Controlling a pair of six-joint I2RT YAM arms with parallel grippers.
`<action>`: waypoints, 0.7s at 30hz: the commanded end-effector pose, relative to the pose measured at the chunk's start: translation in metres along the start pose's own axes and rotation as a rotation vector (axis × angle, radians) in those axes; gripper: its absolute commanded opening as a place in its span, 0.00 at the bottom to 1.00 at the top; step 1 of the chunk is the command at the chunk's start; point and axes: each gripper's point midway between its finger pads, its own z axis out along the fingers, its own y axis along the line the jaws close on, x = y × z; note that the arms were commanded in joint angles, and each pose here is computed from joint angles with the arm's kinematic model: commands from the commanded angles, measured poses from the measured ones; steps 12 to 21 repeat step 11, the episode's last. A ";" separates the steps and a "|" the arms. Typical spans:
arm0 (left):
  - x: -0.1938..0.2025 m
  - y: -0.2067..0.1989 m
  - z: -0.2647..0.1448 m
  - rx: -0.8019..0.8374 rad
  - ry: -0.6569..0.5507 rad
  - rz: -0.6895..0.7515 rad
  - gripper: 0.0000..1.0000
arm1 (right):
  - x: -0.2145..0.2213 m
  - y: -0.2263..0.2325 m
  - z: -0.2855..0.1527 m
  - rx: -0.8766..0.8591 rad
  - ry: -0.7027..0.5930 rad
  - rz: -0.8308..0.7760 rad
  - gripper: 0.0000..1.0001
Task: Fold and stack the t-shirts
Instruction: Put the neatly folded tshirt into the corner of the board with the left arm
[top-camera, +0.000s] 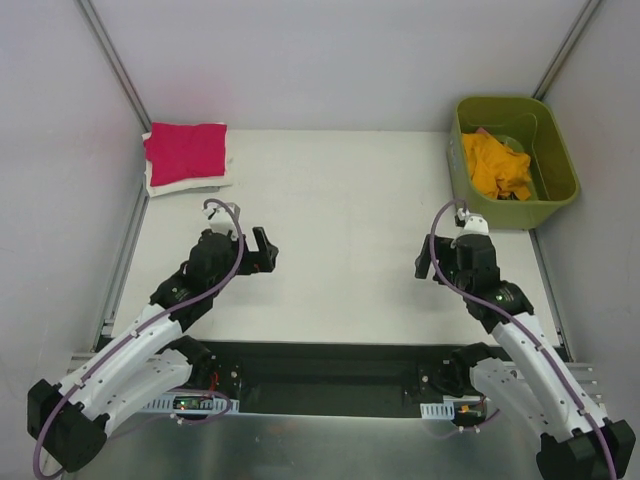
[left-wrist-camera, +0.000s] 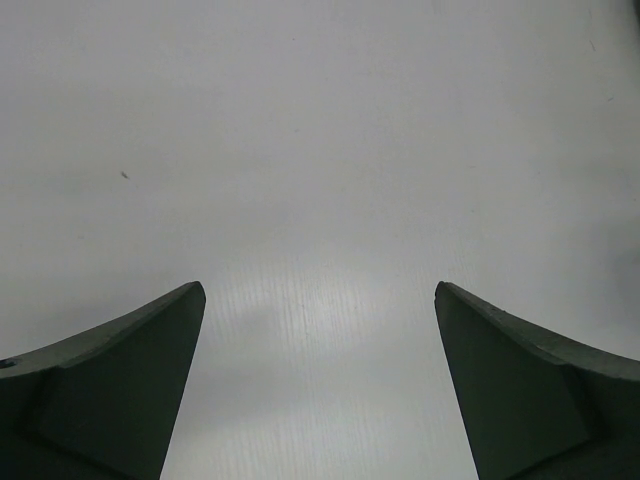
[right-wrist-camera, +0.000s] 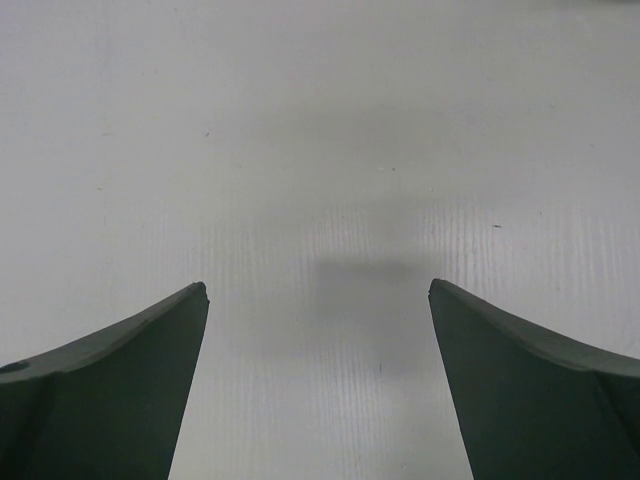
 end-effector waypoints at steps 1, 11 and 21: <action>-0.014 0.008 -0.011 -0.060 -0.045 -0.031 0.99 | -0.023 0.009 -0.005 -0.059 -0.141 0.025 0.96; -0.015 0.017 -0.017 -0.132 -0.008 -0.028 0.99 | -0.023 0.009 -0.014 -0.097 -0.207 0.019 0.96; -0.015 0.017 -0.017 -0.132 -0.008 -0.028 0.99 | -0.023 0.009 -0.014 -0.097 -0.207 0.019 0.96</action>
